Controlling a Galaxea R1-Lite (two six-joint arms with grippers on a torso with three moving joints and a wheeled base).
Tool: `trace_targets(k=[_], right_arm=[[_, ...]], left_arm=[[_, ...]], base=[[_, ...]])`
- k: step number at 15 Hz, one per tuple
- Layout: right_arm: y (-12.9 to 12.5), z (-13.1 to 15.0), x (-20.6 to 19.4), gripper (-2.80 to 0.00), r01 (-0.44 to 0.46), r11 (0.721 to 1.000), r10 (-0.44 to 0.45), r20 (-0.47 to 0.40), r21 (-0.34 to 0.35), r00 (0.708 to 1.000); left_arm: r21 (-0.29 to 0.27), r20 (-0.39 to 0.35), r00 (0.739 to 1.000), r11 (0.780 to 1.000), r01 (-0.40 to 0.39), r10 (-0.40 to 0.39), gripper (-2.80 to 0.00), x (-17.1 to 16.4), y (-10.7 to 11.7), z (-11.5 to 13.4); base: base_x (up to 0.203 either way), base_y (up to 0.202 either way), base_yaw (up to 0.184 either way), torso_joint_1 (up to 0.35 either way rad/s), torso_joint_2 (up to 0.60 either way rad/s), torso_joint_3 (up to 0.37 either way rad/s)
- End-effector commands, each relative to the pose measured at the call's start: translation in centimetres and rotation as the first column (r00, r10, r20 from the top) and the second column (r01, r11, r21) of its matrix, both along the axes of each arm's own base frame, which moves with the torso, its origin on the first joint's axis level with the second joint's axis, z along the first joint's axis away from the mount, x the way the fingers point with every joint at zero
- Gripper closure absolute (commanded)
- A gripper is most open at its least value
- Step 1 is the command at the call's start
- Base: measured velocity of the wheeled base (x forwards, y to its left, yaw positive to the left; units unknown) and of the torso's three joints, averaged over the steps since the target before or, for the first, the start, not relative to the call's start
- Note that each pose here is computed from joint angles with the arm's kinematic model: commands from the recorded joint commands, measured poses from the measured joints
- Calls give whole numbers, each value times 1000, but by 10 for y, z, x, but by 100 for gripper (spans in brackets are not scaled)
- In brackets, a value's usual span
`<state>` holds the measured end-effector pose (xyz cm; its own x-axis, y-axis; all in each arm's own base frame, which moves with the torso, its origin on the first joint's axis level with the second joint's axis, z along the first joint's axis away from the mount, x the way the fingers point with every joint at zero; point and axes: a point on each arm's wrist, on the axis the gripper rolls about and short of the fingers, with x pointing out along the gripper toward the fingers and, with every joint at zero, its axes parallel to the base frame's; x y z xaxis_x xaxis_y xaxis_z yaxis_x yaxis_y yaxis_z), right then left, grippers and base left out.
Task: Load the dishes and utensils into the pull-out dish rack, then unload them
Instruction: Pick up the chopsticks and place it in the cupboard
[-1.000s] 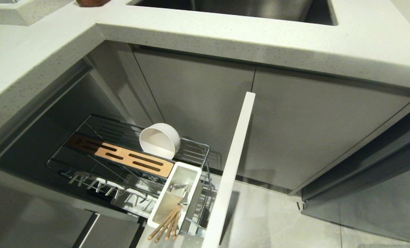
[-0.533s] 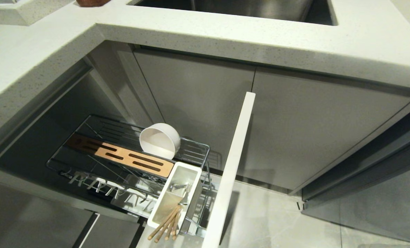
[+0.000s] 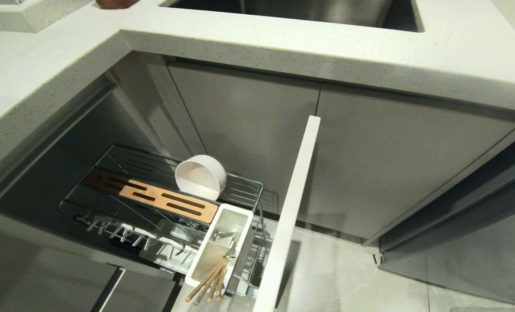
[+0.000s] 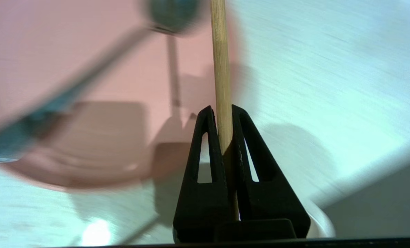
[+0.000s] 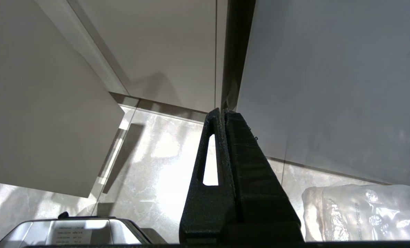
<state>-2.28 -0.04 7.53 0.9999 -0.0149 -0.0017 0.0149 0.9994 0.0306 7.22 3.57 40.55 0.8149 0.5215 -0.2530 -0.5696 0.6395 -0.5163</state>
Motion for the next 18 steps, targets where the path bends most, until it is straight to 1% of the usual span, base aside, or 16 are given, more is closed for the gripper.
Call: trace_targets(k=[1,2,3,4,5,7,8,9,10,11,12,13,14,16,17,18], right_arm=[[0,-1,0,0,-1,1000,1,-3,0,1000],[0,-1,0,0,-1,1000,1,-2,0,1000],[0,0,0,0,0,1000,0,-1,0,1000],[0,-1,0,0,0,1000,0,-3,0,1000],[0,-1,0,0,-1,1000,1,-3,0,1000],[0,-1,0,0,-1,1000,1,-2,0,1000],[0,0,0,0,-1,1000,1,-1,0,1000],[0,0,0,0,-1,1000,1,-1,0,1000],[0,0,0,0,-1,1000,1,-1,0,1000],[0,0,0,0,-1,1000,1,-1,0,1000],[0,-1,0,0,-1,1000,1,-3,0,1000],[0,0,0,0,0,1000,0,-2,0,1000],[0,-1,0,0,-1,1000,1,-3,0,1000],[0,0,0,0,0,1000,0,-1,0,1000],[0,-1,0,0,-1,1000,1,-3,0,1000],[0,-1,0,0,-1,1000,1,-2,0,1000]], left_arm=[[6,69,990,992,123,-123,0,-16,-15,8],[3,100,967,972,237,-236,0,-21,-22,11],[4,128,926,934,357,-354,0,-28,-29,13],[8,151,870,881,474,-469,0,-35,-35,14],[12,171,802,815,579,-573,0,-43,-38,15],[19,198,619,634,773,-760,0,-62,-39,13],[17,199,534,548,837,-822,0,-68,-37,10],[7,185,442,451,892,-878,0,-72,-36,3],[-19,144,361,362,932,-921,0,-71,-36,-8],[-64,74,293,289,955,-953,0,-67,-40,-24],[-123,-15,243,243,962,-970,0,-63,-45,-41],[-188,-121,192,213,959,-974,0,-59,-50,-56],[-233,-198,158,203,951,-967,0,-56,-54,-64],[-306,-329,108,214,928,-938,0,-49,-64,-72],[-333,-364,97,226,916,-926,0,-47,-67,-74],[-345,-384,98,241,907,-918,0,-43,-72,-74]], base=[[0,0,0,0,0,0],[0,0,0,0,0,0],[0,0,0,0,0,0],[0,0,0,0,0,0],[0,0,0,0,0,0],[0,0,0,0,0,0],[0,0,0,0,0,0],[0,0,0,0,0,0],[0,0,0,0,0,0],[0,0,0,0,0,0],[0,0,0,0,0,0],[0,0,0,0,0,0],[0,0,0,0,0,0],[0,0,0,0,0,0],[0,0,0,0,0,0],[0,0,0,0,0,0]])
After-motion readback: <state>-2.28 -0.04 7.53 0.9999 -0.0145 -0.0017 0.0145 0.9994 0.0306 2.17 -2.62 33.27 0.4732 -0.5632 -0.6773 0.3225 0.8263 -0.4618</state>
